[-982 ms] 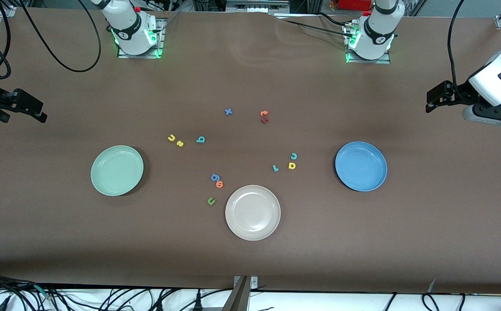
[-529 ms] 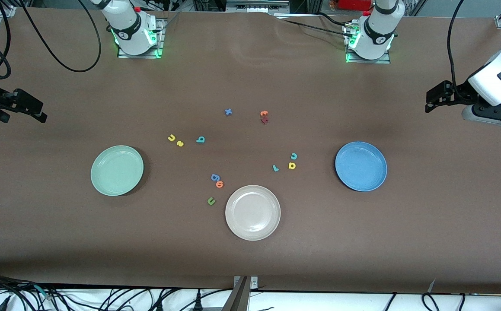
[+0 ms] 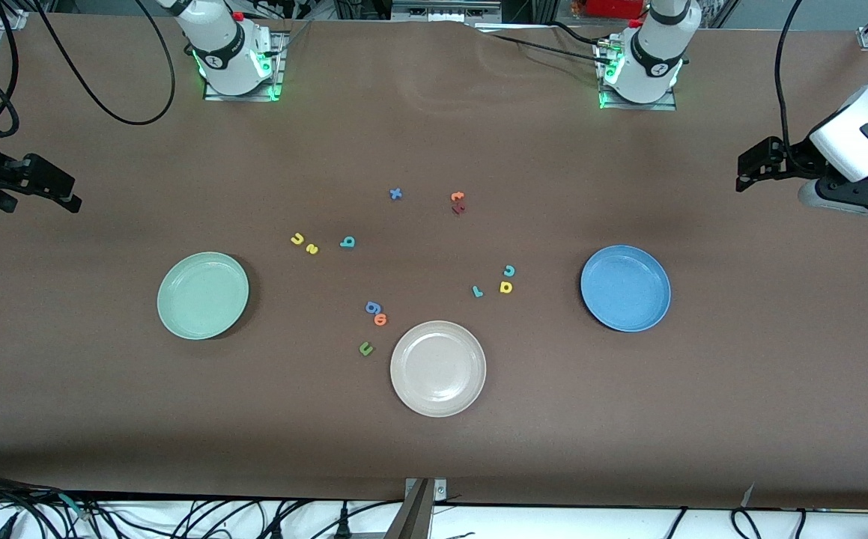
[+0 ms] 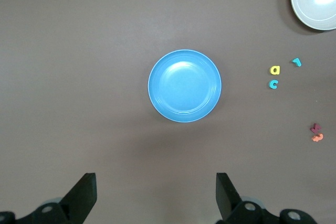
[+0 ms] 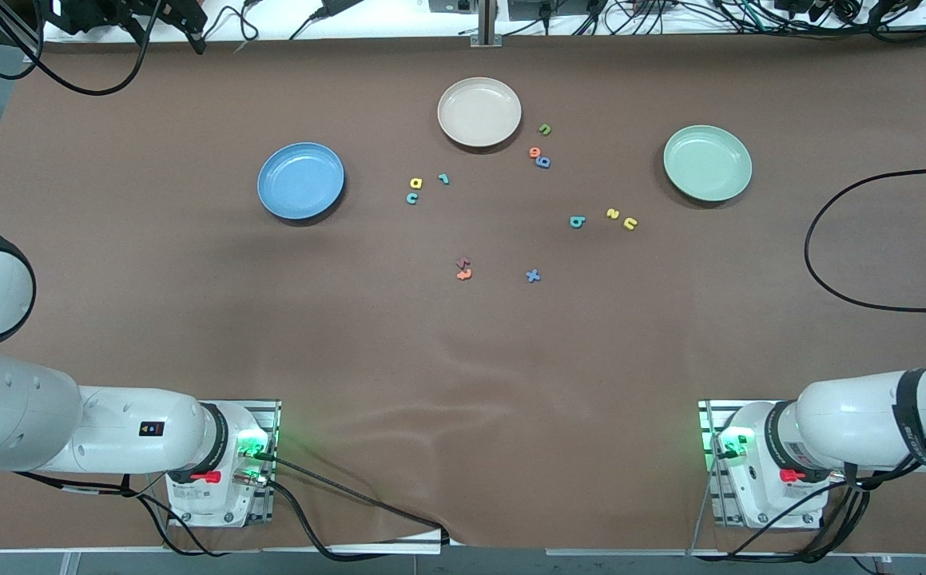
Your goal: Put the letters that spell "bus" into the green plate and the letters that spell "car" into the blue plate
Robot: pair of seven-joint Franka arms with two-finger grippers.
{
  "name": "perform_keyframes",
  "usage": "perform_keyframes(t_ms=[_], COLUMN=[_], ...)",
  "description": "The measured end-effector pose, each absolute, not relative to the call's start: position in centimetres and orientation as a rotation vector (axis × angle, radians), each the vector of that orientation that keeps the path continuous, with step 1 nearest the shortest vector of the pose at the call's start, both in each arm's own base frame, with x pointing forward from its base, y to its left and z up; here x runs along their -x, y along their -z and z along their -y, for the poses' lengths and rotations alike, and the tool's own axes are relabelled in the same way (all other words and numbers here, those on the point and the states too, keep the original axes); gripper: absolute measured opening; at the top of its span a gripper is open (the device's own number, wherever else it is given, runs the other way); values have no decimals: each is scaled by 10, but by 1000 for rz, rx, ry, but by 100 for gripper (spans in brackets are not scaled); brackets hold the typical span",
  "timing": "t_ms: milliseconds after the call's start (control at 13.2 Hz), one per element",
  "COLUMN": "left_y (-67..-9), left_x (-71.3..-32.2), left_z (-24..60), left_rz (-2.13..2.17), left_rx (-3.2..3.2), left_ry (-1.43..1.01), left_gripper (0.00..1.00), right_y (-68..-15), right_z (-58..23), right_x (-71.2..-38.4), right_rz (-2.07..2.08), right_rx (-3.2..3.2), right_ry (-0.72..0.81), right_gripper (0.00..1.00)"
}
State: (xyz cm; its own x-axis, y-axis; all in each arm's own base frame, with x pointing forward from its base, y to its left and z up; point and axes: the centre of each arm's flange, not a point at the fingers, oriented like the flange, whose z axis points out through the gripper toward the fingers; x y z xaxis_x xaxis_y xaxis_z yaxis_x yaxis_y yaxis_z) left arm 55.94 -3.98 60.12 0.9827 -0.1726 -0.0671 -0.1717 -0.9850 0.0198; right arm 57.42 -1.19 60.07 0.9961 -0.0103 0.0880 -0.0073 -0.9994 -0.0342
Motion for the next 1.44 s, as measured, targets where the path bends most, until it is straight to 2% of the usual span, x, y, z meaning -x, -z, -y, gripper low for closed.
perform_keyframes(t_ms=[1436], left_y=[-601], left_x=[-558], left_z=[39], left_rz=[270], left_rx=[-3114], left_ry=[120], left_gripper=[100], right_y=[-601], right_z=[12], right_x=[-574], right_rz=[-14], right_rx=[3105], right_ry=[137], right_gripper=[100])
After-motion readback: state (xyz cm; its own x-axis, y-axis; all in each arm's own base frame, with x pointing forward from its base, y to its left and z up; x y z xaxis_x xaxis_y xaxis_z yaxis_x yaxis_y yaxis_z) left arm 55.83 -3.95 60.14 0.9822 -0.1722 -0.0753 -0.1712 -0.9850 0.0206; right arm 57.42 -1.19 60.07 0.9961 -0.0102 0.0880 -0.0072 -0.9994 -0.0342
